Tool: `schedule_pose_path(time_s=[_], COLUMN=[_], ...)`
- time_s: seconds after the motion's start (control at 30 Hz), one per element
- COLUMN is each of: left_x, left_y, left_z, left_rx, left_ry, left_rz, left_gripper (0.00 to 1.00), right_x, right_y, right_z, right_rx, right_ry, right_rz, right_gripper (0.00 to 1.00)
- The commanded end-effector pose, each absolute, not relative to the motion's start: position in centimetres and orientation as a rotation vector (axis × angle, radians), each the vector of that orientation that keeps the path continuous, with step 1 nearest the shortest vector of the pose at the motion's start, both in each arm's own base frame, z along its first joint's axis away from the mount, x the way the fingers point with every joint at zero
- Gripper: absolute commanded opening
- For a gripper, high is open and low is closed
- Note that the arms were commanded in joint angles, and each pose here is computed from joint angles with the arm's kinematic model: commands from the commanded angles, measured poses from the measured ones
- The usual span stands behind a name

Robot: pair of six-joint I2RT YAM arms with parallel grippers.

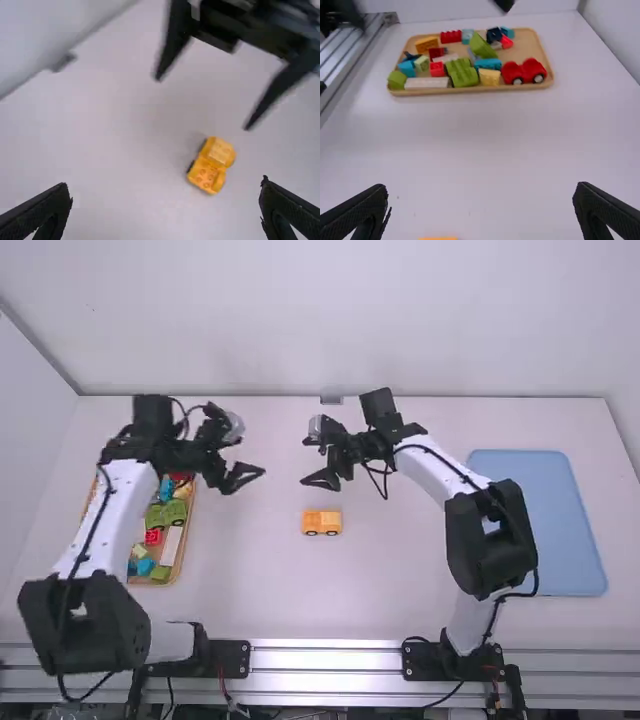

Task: Assemble lego blocks to make yellow taxi

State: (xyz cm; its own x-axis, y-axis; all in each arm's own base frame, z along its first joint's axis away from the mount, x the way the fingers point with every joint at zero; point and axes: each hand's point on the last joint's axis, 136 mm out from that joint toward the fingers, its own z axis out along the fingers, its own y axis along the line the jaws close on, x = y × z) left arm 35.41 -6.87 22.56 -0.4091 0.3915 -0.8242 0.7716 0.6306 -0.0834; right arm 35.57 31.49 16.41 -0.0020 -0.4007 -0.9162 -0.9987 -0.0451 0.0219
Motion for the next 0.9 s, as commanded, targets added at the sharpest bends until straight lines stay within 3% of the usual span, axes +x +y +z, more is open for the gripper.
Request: schedule_pose_path(time_s=[0.0,0.13,0.4,0.67,0.77,0.87], left_x=[35.7,34.9,31.5,23.5,22.1,23.5], left_y=[-2.6,5.5,14.9,23.3,24.2,24.3], left_z=[24.3,24.9,25.4,24.3,23.9,23.8], left_rx=[0.554,0.063,-0.611,-1.436,-1.559,-1.431], left_ry=[2.175,2.293,2.259,1.973,1.900,1.987], left_rz=[-0.538,-0.304,-0.004,0.400,0.405,0.305], left_gripper=[0.99,0.99,0.99,0.99,0.99,0.99], right_x=[35.2,35.9,36.7,36.4,36.3,36.4], right_y=[33.1,35.5,38.0,39.0,39.1,39.1], right_z=[19.0,19.6,20.6,20.2,20.2,20.2], right_rx=[-1.565,-1.540,-1.484,-1.498,-1.500,-1.499], right_ry=[1.426,1.504,1.574,1.587,1.587,1.588], right_rz=[1.001,0.905,0.773,0.693,0.693,0.692], right_gripper=[0.99,0.98,0.98,0.99,0.98,0.99])
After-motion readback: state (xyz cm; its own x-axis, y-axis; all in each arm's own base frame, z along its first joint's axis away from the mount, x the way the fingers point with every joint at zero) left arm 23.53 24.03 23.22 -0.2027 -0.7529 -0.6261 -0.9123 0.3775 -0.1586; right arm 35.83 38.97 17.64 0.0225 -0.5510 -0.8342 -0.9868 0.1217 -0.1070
